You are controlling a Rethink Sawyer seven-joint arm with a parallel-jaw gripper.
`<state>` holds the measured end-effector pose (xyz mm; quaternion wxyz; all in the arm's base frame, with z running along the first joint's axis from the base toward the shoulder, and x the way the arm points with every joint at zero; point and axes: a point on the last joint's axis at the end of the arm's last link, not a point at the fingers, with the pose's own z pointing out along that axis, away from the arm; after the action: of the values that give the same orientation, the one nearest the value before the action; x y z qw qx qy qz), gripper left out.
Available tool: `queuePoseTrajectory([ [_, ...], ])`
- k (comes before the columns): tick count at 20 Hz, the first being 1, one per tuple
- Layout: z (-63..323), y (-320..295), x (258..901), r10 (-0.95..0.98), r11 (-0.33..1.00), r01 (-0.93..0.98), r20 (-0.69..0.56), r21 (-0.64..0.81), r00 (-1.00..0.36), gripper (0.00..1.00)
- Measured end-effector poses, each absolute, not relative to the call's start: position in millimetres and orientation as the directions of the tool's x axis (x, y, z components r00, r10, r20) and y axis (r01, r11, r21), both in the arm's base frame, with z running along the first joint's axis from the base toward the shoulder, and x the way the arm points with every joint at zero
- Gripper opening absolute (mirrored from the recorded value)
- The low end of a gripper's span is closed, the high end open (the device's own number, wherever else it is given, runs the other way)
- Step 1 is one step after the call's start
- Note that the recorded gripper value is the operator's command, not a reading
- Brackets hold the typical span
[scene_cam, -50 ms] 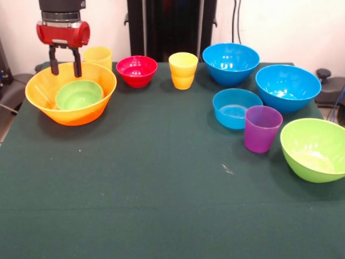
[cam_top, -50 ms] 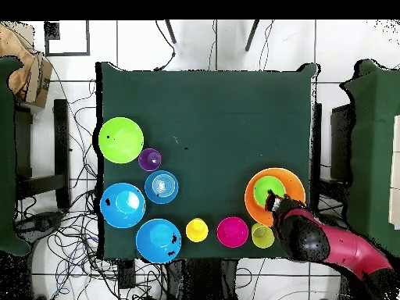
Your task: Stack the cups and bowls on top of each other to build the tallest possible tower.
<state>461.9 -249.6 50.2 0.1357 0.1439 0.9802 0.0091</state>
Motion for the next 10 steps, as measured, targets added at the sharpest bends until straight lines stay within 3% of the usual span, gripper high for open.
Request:
queuePoseTrajectory([
  [10,56.4,-253.3,463.6,0.279,0.959,0.279,-0.274,0.042,-0.920,1.00],
])
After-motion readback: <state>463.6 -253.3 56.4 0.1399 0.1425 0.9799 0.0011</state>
